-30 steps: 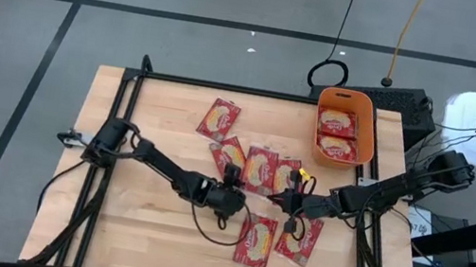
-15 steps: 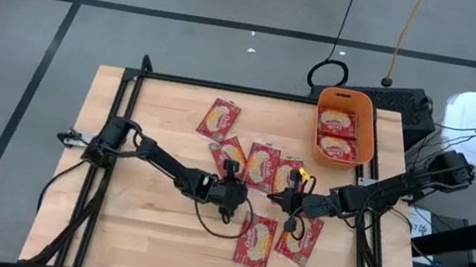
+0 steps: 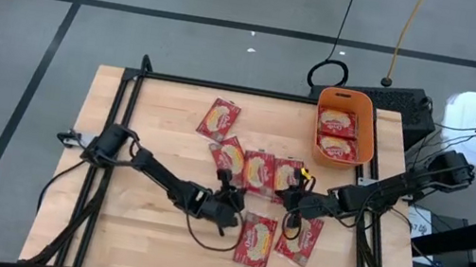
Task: Sort popcorn bags into baskets
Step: Put the red popcorn bag into the orange container
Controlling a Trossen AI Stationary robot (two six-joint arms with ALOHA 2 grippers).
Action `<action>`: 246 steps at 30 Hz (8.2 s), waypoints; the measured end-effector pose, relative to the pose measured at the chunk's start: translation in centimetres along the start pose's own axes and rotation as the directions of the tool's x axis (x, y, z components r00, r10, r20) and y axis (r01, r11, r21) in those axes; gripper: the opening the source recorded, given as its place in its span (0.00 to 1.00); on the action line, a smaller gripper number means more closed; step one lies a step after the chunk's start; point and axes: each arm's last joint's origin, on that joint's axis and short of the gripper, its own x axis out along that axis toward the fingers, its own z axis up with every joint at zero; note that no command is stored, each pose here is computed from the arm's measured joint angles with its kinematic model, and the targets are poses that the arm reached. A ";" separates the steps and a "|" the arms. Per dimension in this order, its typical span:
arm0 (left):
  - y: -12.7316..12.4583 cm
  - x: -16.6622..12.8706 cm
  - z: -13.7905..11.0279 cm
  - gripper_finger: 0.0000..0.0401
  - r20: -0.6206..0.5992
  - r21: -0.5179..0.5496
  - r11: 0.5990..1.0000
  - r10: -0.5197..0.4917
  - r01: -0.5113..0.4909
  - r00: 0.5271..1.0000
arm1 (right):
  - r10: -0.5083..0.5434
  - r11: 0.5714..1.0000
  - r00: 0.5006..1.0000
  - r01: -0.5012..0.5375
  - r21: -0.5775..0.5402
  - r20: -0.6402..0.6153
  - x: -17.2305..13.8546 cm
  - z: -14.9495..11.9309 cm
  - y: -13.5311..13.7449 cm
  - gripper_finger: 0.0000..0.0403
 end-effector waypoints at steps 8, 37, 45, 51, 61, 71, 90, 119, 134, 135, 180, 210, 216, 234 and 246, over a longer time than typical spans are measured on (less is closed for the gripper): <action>-0.9 -1.2 0.6 0.00 0.054 -0.014 0.999 0.037 -0.036 0.998 | 0.002 1.000 0.999 -0.002 -0.002 -0.032 0.1 -1.7 0.1 0.15; -3.2 -3.9 2.1 0.00 0.206 -0.046 0.999 -0.011 0.021 0.978 | 0.128 0.983 0.970 -0.096 -0.159 0.208 0.0 -3.5 0.9 0.41; -3.1 -4.0 2.5 0.00 0.235 -0.055 0.998 -0.008 0.022 0.972 | 0.119 0.979 0.954 -0.066 -0.194 0.275 1.2 -3.2 1.6 0.44; -3.2 -4.4 3.2 0.00 0.290 -0.070 0.997 -0.006 0.027 0.957 | 0.111 0.978 0.934 -0.041 -0.207 0.339 2.0 -3.0 1.9 0.48; -3.9 -5.3 3.3 0.00 0.319 -0.063 0.996 -0.033 0.056 0.947 | 0.135 0.974 0.894 -0.039 -0.225 0.427 1.9 -2.3 2.0 0.31; -4.1 -5.7 3.6 0.00 0.349 -0.060 0.996 -0.036 0.060 0.937 | 0.134 0.970 0.884 -0.025 -0.240 0.447 1.8 -2.1 1.9 0.13; -4.5 -6.6 3.6 0.32 0.347 -0.129 0.991 0.002 0.046 0.938 | 0.129 0.973 0.884 -0.026 -0.228 0.450 1.8 -2.1 1.9 0.10; -3.8 -9.0 2.7 0.37 0.203 -0.158 0.982 0.132 -0.100 0.970 | 0.128 0.976 0.883 -0.032 -0.214 0.451 1.8 -2.1 1.9 0.10; -2.9 -7.0 1.5 0.39 0.078 -0.289 0.956 -0.023 0.045 0.997 | 0.128 0.977 0.883 -0.033 -0.212 0.452 1.8 -2.1 1.9 0.10; -2.8 -6.8 1.5 0.40 0.076 -0.294 0.954 -0.043 0.064 0.996 | 0.128 0.977 0.883 -0.033 -0.212 0.452 1.8 -2.1 1.9 0.10; -0.5 -3.8 3.2 0.58 0.159 -0.206 0.958 -0.166 0.197 0.973 | 0.129 0.977 0.883 -0.034 -0.212 0.452 1.8 -2.1 1.9 0.10; -1.1 -4.5 3.9 0.03 0.234 -0.120 0.960 -0.221 0.254 0.947 | 0.144 0.978 0.882 -0.058 -0.200 0.448 1.8 -2.1 2.1 0.18; -1.3 -4.8 3.9 0.05 0.240 -0.116 0.958 -0.228 0.262 0.944 | 0.143 0.978 0.887 -0.058 -0.202 0.440 1.8 -2.2 2.1 0.26; -1.7 -5.5 4.5 0.03 0.302 -0.077 0.960 -0.236 0.270 0.923 | 0.153 0.980 0.908 -0.088 -0.179 0.389 2.0 -2.7 2.3 0.32; -2.0 -6.6 5.6 0.03 0.404 -0.048 0.972 -0.191 0.229 0.895 | 0.105 0.991 0.888 -0.056 -0.120 0.447 -0.5 -1.3 2.0 0.32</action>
